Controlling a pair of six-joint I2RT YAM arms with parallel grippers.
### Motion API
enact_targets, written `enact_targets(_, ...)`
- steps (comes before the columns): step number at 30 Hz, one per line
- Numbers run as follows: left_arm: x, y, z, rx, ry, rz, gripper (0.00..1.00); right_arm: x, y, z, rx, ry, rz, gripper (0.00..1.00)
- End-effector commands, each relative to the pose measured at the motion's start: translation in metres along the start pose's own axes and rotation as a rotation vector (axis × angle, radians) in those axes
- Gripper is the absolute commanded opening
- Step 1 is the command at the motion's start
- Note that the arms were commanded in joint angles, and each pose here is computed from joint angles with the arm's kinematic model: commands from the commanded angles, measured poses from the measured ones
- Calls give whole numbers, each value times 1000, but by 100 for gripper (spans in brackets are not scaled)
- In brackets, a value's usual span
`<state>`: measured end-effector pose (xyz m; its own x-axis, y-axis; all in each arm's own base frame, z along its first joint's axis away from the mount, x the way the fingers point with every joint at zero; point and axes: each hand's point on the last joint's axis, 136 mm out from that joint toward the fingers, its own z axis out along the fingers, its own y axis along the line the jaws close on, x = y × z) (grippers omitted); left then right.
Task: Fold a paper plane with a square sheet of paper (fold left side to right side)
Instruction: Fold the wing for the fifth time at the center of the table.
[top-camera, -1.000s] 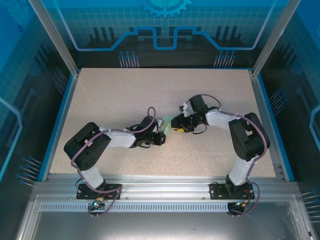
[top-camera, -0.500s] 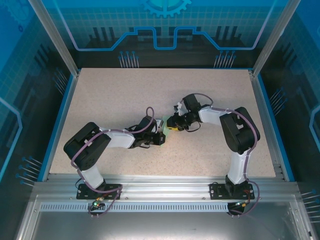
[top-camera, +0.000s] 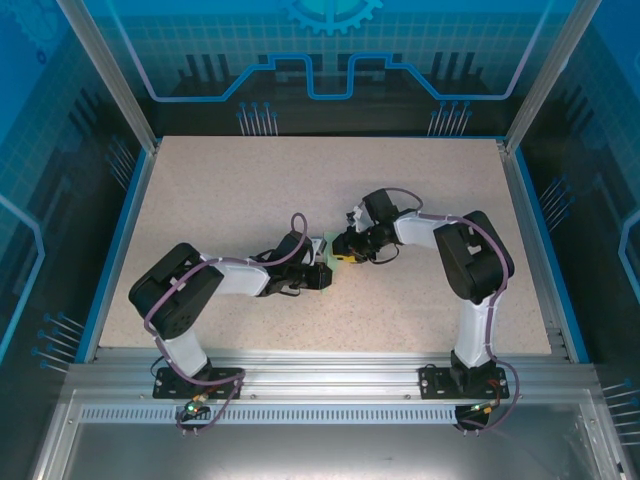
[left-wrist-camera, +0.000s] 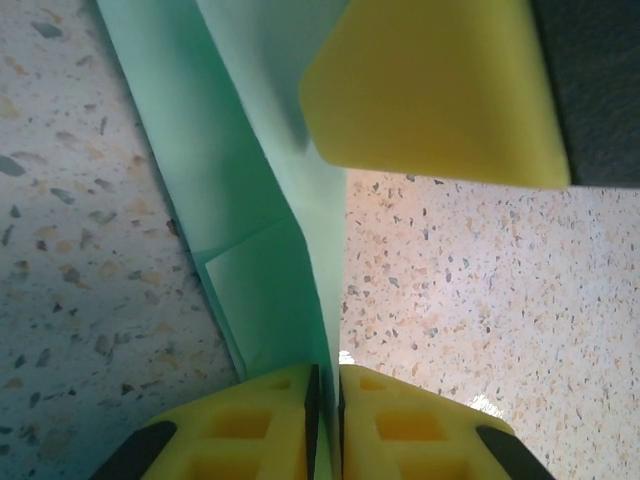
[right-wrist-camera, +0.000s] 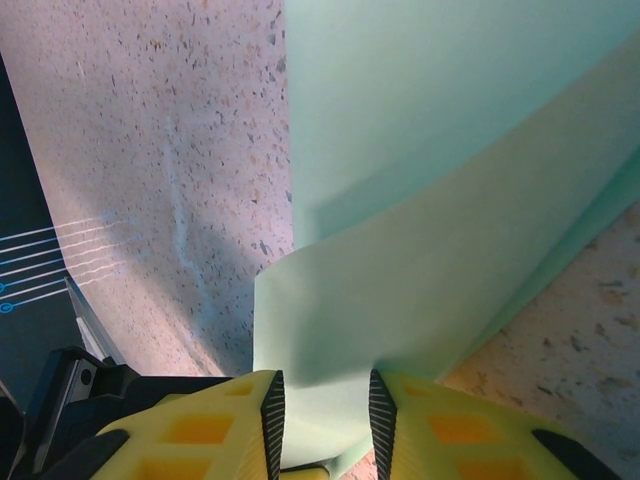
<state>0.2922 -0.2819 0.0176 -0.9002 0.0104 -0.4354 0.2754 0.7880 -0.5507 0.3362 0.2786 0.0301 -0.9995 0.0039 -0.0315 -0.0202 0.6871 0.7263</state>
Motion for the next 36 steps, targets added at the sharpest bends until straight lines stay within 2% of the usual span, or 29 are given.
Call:
enact_targets(1,10,9,5,-5,32,-40,16,0,4,6,4,12,-6,32)
enact_targets(7,11,11,6,7,34,-63,12,-1,8,4,-4,10,-18,32)
enact_targets(17,17,15,9,20,45,-91,8,-11,22,-21,-30,-36,-57,33)
enact_targets(36,19,18,12,15,57,-94,8,-18,14,6,-8,-9,-52,33)
